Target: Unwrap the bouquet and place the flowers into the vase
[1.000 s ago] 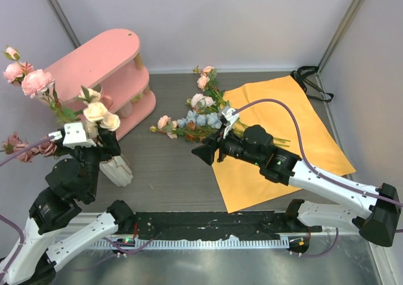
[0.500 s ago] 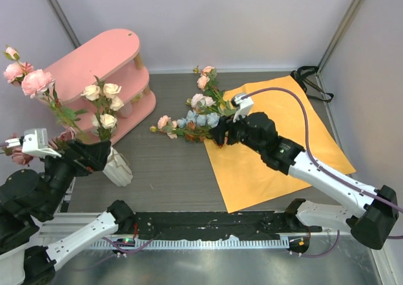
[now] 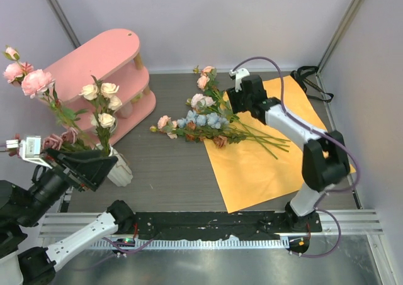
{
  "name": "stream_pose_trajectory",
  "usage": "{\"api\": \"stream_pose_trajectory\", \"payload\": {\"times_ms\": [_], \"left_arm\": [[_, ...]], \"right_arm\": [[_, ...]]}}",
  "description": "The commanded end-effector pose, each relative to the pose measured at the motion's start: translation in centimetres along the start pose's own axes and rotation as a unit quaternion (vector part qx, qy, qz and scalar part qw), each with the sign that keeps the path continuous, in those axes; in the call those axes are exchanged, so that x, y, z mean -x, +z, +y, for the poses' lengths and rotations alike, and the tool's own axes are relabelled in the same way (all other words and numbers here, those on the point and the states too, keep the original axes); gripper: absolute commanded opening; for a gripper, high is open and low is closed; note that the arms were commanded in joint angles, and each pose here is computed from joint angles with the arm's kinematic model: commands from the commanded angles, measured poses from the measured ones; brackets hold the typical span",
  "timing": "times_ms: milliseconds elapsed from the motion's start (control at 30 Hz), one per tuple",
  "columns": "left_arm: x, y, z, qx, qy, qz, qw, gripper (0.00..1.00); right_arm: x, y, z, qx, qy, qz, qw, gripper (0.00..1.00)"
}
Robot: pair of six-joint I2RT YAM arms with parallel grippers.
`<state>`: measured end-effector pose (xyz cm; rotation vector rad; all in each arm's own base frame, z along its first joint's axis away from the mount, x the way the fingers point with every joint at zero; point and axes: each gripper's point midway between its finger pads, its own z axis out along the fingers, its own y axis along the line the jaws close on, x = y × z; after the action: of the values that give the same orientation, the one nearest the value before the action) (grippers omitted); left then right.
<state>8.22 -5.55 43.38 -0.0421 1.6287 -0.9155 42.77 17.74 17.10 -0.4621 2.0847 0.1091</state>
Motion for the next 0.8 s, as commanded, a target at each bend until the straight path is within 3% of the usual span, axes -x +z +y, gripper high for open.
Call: {"api": "stream_pose_trajectory", "payload": {"times_ms": [0,167,267,300,600,633,733,767], "left_arm": [[-3.2,3.1,-3.5,-0.067,0.007,0.090,0.994,0.98],[-5.8,4.7,-4.3,-0.091,-0.014,0.126,0.988,0.97],[-6.9,5.4,-4.5,-0.103,-0.033,0.133,0.985,0.97],[-7.2,5.6,-4.5,-0.103,-0.036,0.136,0.985,0.97],[-9.0,7.1,-4.2,-0.091,-0.040,0.165,0.981,0.97],[-9.1,7.2,-4.2,-0.090,-0.040,0.168,0.981,0.97],[-9.5,7.5,-4.2,-0.087,-0.039,0.176,0.980,0.97],[-9.7,7.7,-4.0,-0.083,-0.039,0.179,0.980,0.97]], "right_arm": [[1.8,5.6,-1.6,0.025,-0.086,0.025,0.996,0.58],[2.7,12.1,-0.5,0.073,-0.092,0.027,0.993,0.56],[3.5,13.7,0.9,0.110,-0.087,0.008,0.990,0.57],[2.2,14.9,1.6,0.119,-0.089,0.023,0.989,0.57],[-0.4,19.4,1.4,0.098,-0.108,0.043,0.988,0.52],[-1.0,19.9,1.5,0.100,-0.109,0.047,0.988,0.50],[-0.6,20.3,1.3,0.095,-0.111,0.044,0.988,0.27],[-0.5,20.1,1.2,0.094,-0.112,0.044,0.988,0.24]]}}
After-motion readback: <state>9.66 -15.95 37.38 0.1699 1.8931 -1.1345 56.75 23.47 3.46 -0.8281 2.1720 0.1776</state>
